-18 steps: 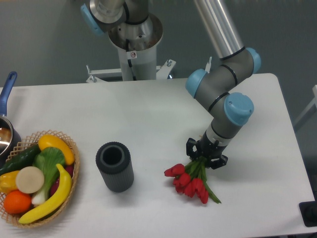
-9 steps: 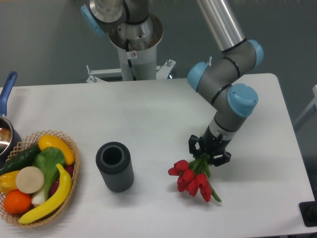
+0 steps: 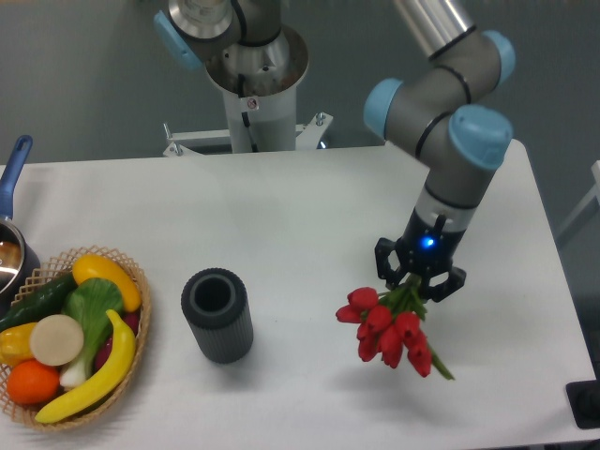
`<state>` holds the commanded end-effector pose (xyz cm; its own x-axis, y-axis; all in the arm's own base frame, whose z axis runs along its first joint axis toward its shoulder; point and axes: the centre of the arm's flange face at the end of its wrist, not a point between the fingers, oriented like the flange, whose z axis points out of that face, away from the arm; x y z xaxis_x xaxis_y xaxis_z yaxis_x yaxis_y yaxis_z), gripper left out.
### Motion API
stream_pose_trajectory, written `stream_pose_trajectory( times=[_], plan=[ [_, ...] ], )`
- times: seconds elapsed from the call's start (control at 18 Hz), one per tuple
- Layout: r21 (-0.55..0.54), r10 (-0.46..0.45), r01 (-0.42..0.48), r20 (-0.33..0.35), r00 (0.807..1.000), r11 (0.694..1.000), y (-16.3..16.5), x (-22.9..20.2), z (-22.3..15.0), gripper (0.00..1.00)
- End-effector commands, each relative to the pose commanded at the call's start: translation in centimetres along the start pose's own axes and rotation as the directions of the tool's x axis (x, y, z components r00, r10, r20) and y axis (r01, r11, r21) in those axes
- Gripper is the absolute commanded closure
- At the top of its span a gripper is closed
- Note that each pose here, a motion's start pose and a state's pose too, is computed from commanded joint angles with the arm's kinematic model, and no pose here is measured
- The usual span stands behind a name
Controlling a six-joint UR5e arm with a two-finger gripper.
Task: Pick up the flowers from the table
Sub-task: 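Lift the gripped red tulips up off the table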
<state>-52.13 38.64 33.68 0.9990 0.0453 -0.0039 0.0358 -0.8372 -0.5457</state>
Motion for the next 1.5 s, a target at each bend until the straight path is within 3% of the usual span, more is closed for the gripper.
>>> stream_pose_trajectory(
  times=[0.39, 0.83, 1.06, 1.28, 1.5],
  plan=[
    [0.157, -0.046, 0.041, 0.030, 0.998, 0.987, 0.3, -1.2, -6.2, 0.62],
    [0.315, -0.065, 0.061, 0.004, 0.998, 0.947, 0.4, -2.3, -9.4, 0.62],
    [0.427, -0.080, 0.083, -0.024, 0.996, 0.901, 1.1, -3.0, -11.6, 0.62],
    [0.474, -0.103, 0.098, -0.016, 0.995, 0.875, 2.5, -3.6, -13.8, 0.62],
    [0.482, -0.107, 0.100, -0.014, 0.994, 0.870, 2.8, -3.5, -14.2, 0.62]
  ],
)
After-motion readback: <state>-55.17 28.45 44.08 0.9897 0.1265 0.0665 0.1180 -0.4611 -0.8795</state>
